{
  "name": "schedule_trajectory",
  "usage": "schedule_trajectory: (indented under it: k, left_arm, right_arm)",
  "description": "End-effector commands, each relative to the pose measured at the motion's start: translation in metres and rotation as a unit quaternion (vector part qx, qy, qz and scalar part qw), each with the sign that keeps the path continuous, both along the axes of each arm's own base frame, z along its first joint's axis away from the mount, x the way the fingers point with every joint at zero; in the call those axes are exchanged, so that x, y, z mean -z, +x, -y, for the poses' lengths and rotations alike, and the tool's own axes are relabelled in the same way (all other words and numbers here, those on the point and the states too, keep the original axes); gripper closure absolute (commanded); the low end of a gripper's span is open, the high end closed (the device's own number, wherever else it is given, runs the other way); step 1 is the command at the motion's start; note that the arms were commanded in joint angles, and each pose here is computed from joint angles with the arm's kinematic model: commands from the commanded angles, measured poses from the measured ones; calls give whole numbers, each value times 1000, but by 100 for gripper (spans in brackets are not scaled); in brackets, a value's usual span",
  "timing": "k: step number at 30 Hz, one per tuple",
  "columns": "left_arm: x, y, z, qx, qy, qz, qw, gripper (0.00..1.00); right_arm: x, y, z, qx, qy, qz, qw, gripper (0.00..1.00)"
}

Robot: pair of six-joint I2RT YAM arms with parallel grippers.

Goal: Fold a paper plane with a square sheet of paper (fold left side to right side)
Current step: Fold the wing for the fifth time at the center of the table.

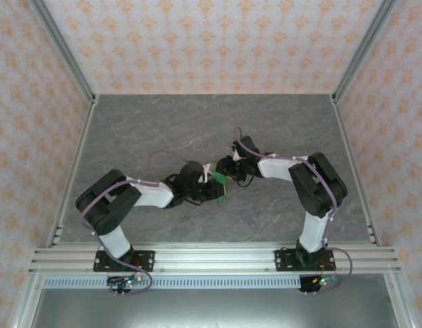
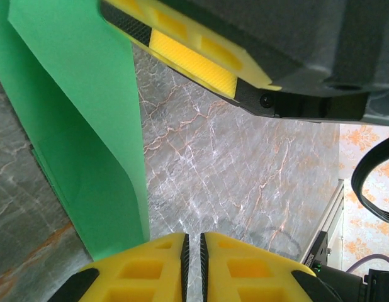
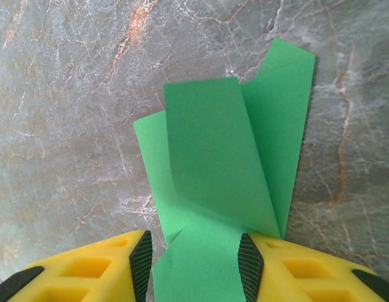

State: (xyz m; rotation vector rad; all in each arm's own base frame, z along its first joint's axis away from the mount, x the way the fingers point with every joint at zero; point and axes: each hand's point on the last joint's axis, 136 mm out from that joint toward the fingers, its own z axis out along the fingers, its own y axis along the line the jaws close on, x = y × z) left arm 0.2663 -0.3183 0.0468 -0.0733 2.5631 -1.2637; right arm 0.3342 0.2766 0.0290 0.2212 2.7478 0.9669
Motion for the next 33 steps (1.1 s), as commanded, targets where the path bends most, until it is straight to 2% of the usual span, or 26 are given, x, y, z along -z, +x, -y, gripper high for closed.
schedule_trajectory:
  k: [1,18,33]
  left_arm:
    - [12,-2,-2,-8,15,-3,1000,85]
    - [37,-7,-13,-22,53,-31,998,87]
    - [42,-13,-6,-12,56,-40,998,87]
  right_arm:
    - [46,-27,19,-1,-72,-60,996,54]
    - [41,-25,18,-3,-70,-54,996,54]
    - [39,-23,16,-4,-67,-52,996,54]
